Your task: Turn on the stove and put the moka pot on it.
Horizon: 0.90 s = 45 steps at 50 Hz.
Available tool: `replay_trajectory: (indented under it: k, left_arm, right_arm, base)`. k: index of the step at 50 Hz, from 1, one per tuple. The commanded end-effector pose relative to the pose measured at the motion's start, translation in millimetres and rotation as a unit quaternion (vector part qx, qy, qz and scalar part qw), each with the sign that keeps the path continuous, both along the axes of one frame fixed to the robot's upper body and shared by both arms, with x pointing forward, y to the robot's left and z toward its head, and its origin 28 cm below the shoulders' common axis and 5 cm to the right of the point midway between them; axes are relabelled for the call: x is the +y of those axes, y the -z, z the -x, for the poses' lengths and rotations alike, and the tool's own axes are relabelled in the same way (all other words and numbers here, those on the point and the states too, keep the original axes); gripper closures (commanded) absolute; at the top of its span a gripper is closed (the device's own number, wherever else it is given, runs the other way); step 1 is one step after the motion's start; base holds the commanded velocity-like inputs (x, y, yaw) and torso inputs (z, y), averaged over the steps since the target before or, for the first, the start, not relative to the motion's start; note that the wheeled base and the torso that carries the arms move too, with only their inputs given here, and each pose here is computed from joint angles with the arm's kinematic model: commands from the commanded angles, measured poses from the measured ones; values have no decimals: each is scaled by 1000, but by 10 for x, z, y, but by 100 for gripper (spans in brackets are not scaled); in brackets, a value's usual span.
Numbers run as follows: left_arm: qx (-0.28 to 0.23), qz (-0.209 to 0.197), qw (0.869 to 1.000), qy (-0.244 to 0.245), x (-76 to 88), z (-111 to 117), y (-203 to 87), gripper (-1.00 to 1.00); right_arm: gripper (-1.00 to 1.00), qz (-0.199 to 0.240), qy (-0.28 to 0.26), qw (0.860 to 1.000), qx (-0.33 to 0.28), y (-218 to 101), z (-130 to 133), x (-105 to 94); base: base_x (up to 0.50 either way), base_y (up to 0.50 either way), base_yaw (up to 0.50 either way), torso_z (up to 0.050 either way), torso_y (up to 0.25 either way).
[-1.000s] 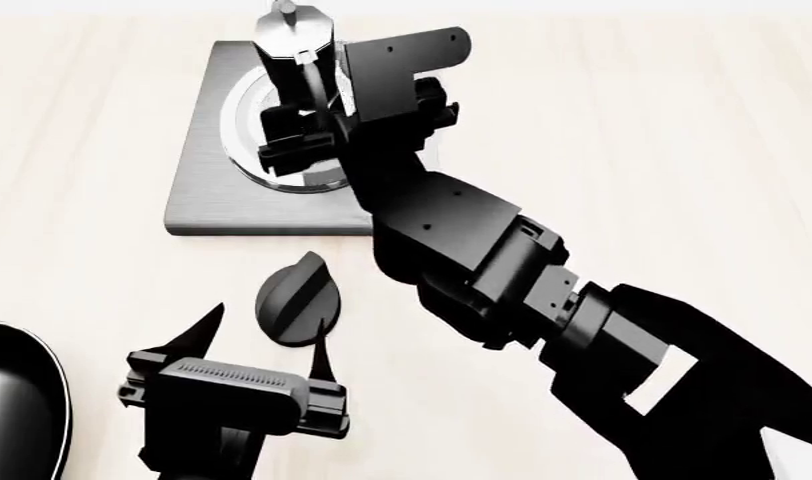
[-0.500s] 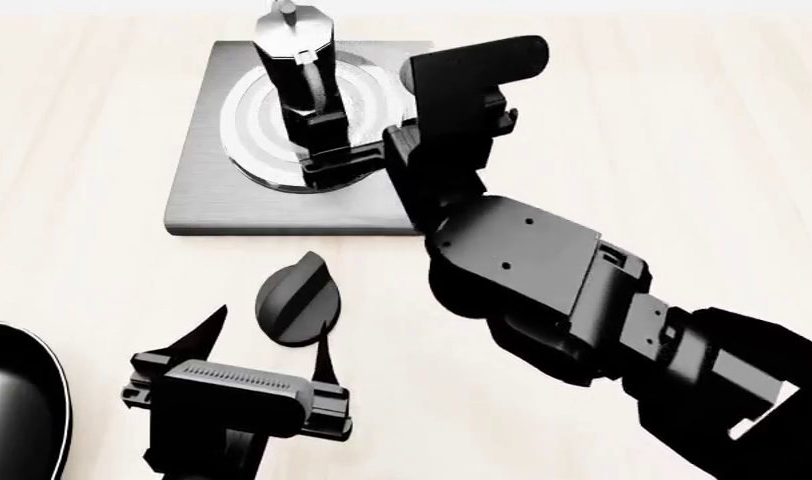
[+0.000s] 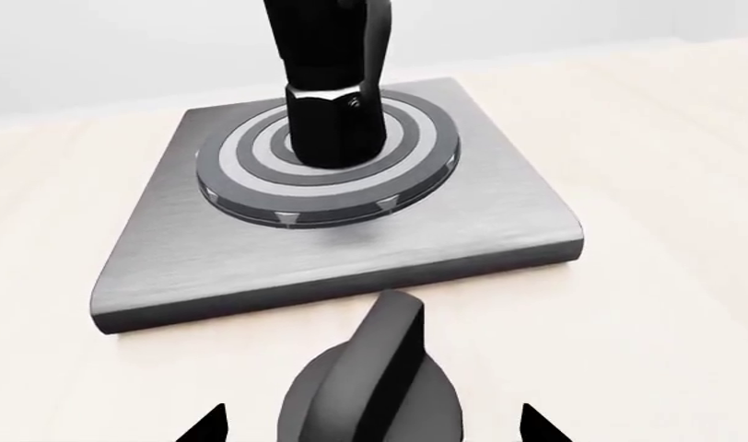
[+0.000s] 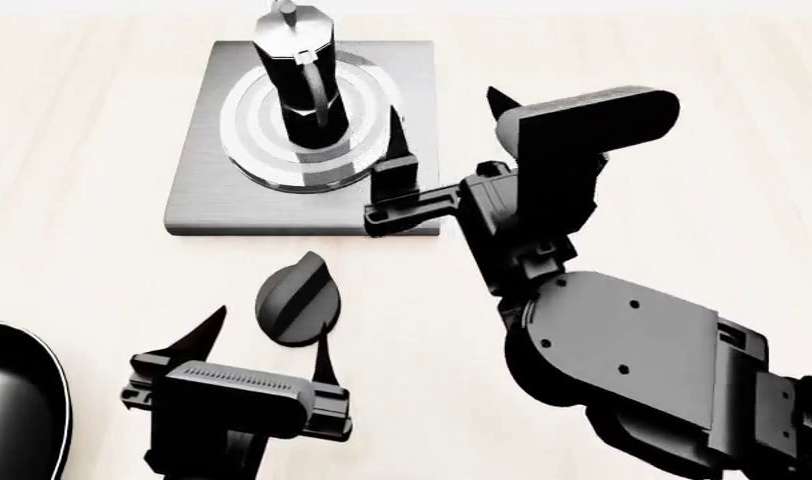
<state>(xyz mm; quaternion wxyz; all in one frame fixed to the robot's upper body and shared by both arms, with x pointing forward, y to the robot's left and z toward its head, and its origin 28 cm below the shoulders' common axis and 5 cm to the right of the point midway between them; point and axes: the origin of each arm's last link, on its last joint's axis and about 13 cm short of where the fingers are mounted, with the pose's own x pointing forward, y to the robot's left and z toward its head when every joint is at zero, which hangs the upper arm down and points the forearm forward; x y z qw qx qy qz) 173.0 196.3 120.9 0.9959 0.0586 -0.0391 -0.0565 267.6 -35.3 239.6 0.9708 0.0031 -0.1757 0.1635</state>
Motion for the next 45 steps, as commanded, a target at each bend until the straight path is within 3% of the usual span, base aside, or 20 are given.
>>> replay_trajectory:
  k: [1, 15, 32, 35, 45]
  left_arm:
    - [-4, 4, 1000, 1, 10, -18, -15, -100]
    - [-6, 0, 1000, -2, 4, 3, -21, -100]
    - [-14, 0, 1000, -8, 15, 9, -42, -100]
    - [-45, 14, 999, -13, 25, 9, -94, -100]
    - [-84, 36, 995, -31, 72, -51, -157, -100]
  right_arm:
    - [-100, -26, 14, 999, -22, 107, 328, -188]
    - [-100, -36, 47, 998, -11, 456, 630, -392]
    - [-100, -23, 89, 995, -32, 639, 873, -459]
    - [-100, -20, 125, 991, -44, 693, 897, -479]
    - [-100, -20, 163, 985, -53, 691, 856, -526]
  base:
    - [0, 0, 0, 0, 0]
    - [0, 0, 0, 0, 0]
    - [0, 0, 0, 0, 0]
    - [0, 0, 0, 0, 0]
    - [0, 0, 0, 0, 0]
